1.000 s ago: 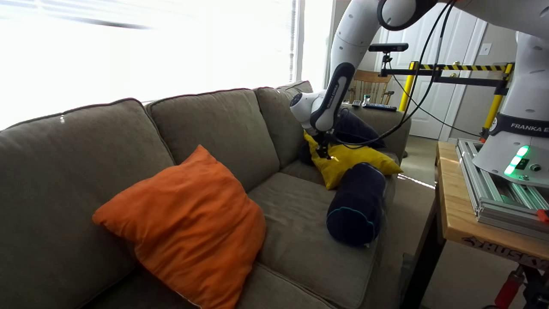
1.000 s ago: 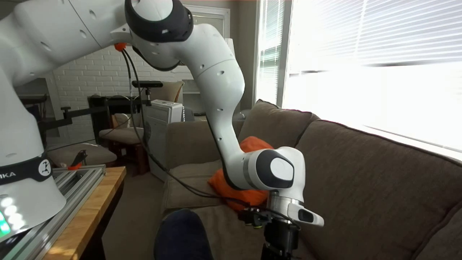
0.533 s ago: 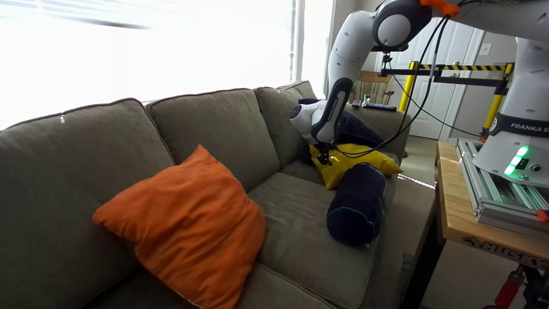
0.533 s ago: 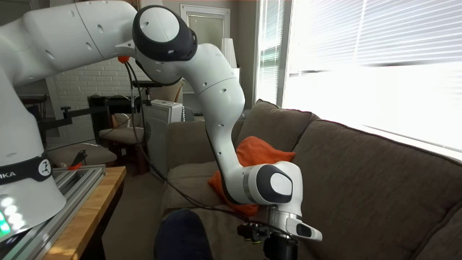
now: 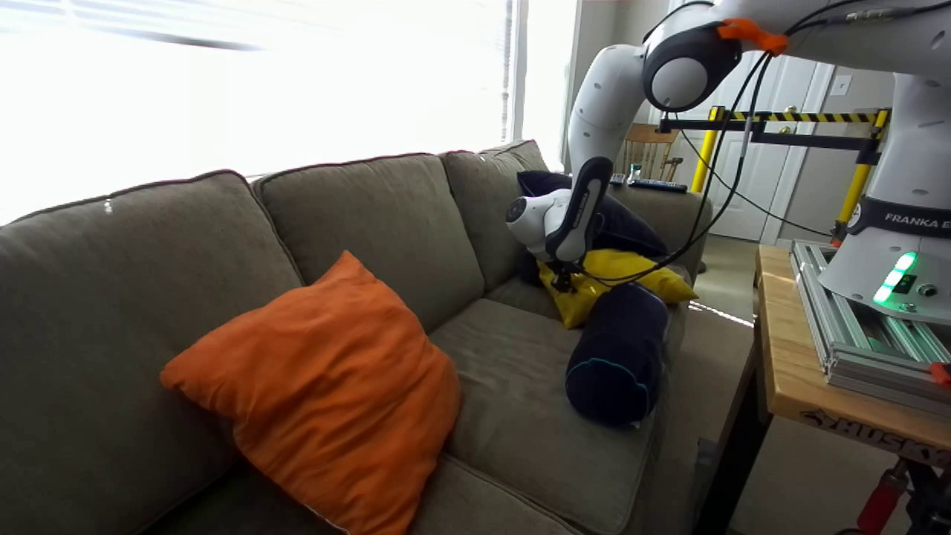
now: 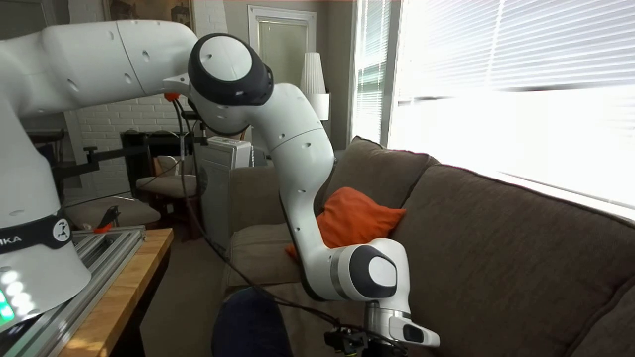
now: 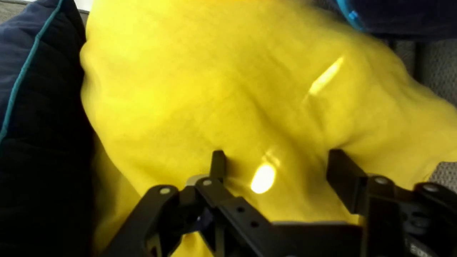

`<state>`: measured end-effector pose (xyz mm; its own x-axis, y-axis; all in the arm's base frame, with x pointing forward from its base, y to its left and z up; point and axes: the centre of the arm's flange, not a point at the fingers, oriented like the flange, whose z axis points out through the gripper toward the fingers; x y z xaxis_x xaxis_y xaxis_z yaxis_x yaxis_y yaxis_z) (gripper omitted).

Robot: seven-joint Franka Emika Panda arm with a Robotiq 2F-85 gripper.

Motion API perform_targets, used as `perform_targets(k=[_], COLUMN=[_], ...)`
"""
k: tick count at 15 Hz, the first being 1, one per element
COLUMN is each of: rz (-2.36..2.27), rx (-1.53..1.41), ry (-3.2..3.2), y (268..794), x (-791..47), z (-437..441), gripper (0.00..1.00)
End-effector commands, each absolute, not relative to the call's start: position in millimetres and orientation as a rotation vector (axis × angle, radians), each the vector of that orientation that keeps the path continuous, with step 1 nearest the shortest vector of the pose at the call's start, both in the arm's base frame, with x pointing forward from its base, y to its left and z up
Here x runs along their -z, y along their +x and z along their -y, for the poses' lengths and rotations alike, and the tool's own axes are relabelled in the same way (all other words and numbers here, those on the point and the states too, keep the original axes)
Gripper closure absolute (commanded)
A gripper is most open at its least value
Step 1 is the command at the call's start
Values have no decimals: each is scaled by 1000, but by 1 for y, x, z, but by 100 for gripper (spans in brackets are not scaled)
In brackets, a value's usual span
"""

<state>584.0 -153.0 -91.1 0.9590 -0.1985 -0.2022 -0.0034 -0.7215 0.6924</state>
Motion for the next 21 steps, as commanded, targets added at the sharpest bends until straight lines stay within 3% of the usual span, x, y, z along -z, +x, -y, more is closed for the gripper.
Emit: perform_targets(k=[1, 7, 13, 21], rz=[137, 214, 334, 356], rx=[267, 240, 154, -114], ry=[2356, 2424, 2563, 2642], y=[594, 603, 620, 670], x=[102, 92, 56, -52], z=[150, 150, 144, 116], gripper=[55, 98, 99, 99])
